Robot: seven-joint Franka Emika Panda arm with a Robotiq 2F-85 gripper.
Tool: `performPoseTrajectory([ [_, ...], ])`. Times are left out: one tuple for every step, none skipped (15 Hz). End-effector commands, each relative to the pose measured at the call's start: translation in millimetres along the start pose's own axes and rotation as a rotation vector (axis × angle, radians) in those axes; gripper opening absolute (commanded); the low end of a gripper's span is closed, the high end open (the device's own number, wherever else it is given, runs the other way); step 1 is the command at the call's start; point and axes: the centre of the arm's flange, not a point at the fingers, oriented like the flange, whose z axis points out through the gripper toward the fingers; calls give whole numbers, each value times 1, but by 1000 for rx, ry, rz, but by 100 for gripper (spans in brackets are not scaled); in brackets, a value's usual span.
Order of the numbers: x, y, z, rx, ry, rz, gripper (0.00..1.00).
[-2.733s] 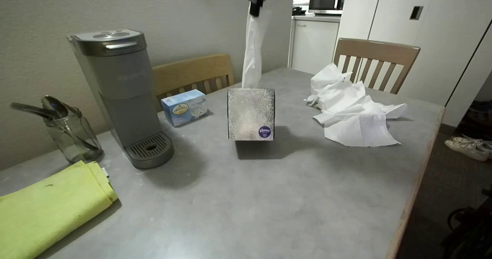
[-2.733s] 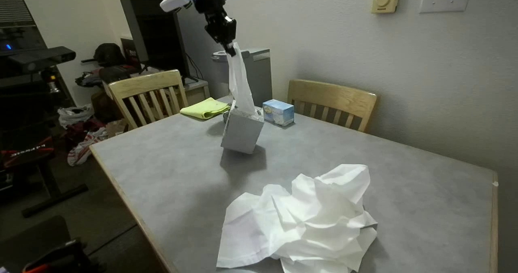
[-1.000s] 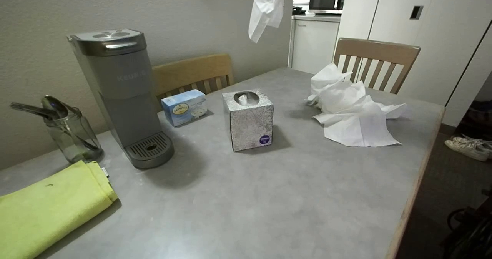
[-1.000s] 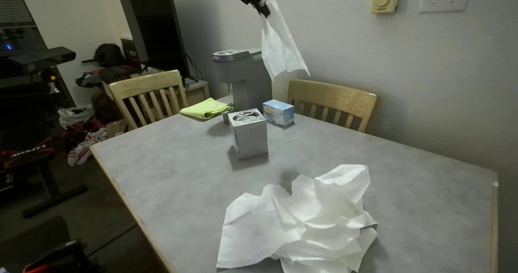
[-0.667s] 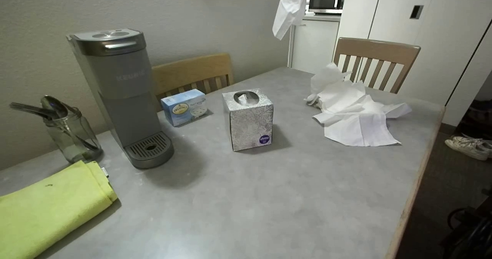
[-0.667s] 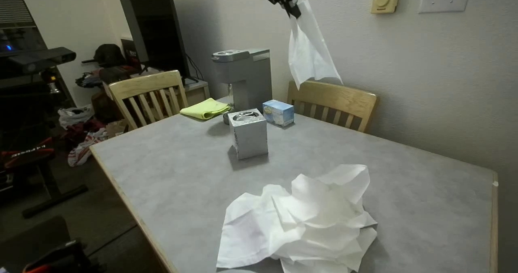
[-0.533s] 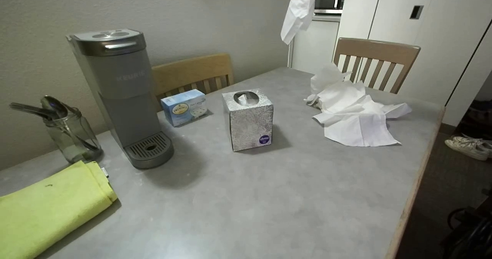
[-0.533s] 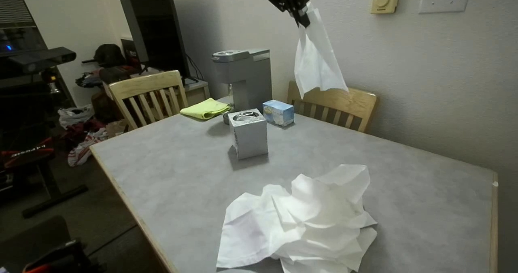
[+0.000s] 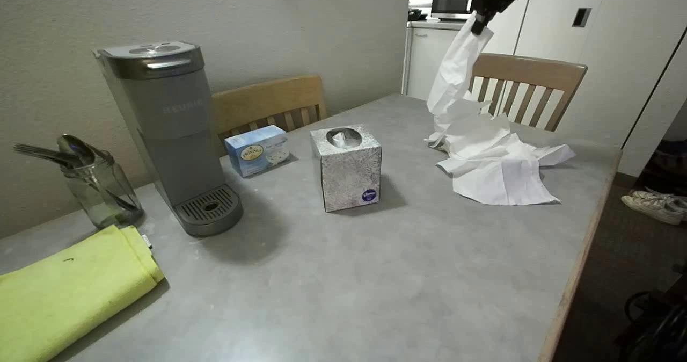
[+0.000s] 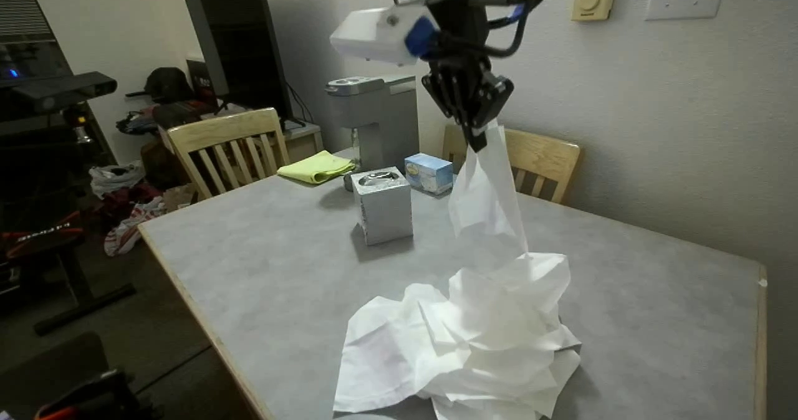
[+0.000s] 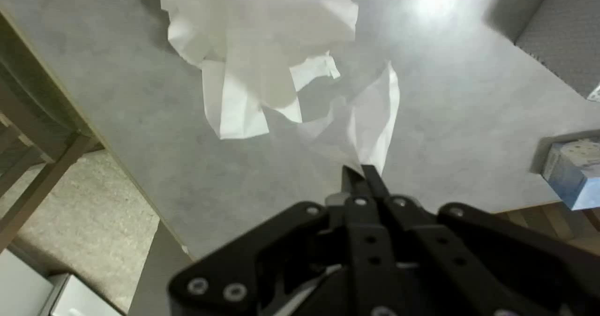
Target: Take a piece of tissue out of the tissue box and put it on the pile of tissue on the table
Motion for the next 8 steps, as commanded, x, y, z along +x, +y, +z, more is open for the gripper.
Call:
performPoseTrajectory([
  [-31, 23, 57, 41, -39, 31, 0],
  [-39, 27, 72, 44, -61, 40, 0],
  [-47, 31, 89, 43, -85, 47, 0],
  [-54, 33, 103, 43, -106, 53, 0],
  [-61, 37, 116, 44, -127, 60, 0],
  [-69, 39, 131, 33, -152, 55, 0],
  [-74, 41, 142, 33, -175, 58, 0],
  [-80, 43, 153, 36, -196, 64, 0],
])
